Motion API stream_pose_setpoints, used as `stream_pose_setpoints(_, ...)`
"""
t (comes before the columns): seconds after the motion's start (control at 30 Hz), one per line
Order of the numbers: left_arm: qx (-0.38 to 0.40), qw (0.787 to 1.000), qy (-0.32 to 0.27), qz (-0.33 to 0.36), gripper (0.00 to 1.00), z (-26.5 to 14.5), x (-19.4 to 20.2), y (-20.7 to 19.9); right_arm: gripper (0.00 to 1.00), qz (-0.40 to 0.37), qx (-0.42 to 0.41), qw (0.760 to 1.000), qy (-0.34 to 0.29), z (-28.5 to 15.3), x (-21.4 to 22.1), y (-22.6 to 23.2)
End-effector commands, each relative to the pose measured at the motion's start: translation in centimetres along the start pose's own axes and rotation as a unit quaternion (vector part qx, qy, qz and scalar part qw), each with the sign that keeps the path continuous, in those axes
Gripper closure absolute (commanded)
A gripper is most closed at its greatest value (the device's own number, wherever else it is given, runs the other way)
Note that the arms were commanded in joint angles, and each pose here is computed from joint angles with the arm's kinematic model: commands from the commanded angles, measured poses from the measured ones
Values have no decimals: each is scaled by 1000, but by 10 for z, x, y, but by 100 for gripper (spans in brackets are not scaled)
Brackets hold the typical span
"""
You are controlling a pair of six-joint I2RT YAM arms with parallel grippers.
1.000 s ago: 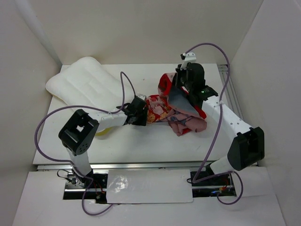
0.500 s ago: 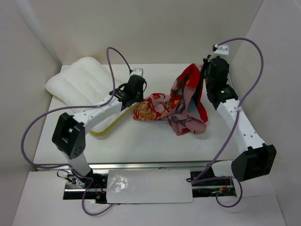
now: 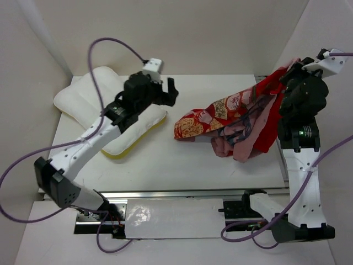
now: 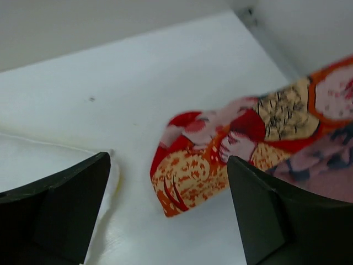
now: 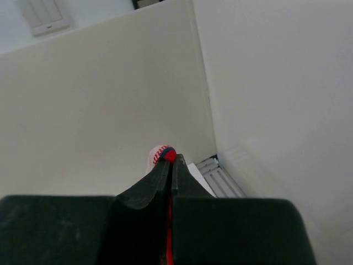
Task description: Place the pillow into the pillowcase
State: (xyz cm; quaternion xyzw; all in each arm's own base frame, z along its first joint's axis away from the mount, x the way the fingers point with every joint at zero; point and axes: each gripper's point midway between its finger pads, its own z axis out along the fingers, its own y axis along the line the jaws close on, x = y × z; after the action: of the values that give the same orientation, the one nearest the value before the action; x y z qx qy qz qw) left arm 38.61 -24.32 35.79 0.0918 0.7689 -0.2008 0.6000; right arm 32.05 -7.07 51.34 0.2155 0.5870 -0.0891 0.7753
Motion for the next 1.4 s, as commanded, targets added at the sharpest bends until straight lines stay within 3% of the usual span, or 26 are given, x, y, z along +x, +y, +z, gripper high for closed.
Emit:
stream_pose_setpoints(0.0, 92, 987, 119, 58, 0, 43, 96, -38, 100, -28, -57, 997, 44, 8, 25, 22)
stream_pose_setpoints(0.2, 96, 958, 255, 95, 0, 72, 222, -49, 100, -43, -74, 995, 59, 17, 33, 31)
stream_pose_setpoints(0.3, 66, 959, 256, 103, 0, 92, 240, -38, 100, -50, -69, 994, 63, 20, 35, 30)
stream_pose_setpoints(0.4, 32, 946, 308, 93, 0, 103, 278, -28, 100, -49, -84, 993, 65, 19, 36, 35)
stream_pose_setpoints(0.67, 8, 941, 329, 76, 2, 134, 307, -22, 100, -61, -85, 992, 68, 19, 38, 33)
stream_pose_setpoints(0.7, 6, 939, 334, 77, 10, 135, 312, -21, 100, -61, -85, 992, 68, 19, 38, 33)
stream_pose_setpoints(0.77, 1, 941, 332, 70, 94, 141, 307, -18, 100, -61, -85, 992, 68, 19, 38, 33)
stream_pose_setpoints(0.8, -9, 941, 331, 65, 100, 142, 302, -17, 100, -61, -81, 993, 67, 19, 37, 31)
stream_pose_setpoints(0.87, -14, 949, 306, 76, 100, 142, 272, -19, 100, -64, -65, 994, 56, 27, 31, 29)
stream_pose_setpoints(0.97, -32, 971, 224, 71, 100, 136, 177, -8, 100, -70, -38, 997, 19, 35, 9, 20)
stream_pose_setpoints(1.0, -27, 983, 171, 62, 100, 131, 118, -13, 100, -59, -23, 998, -21, 38, -12, 18)
stream_pose_setpoints(1.13, -98, 992, 52, 54, 100, 90, -26, 30, 100, -43, 77, 989, -115, 32, -75, -19)
stream_pose_setpoints(1.23, -132, 989, -9, 67, 100, 50, -85, 43, 100, -12, 133, 972, -194, 6, -127, -43)
stream_pose_setpoints(1.37, -181, 977, -91, 68, 100, -26, -152, 68, 100, -6, 152, 959, -238, -29, -180, -58)
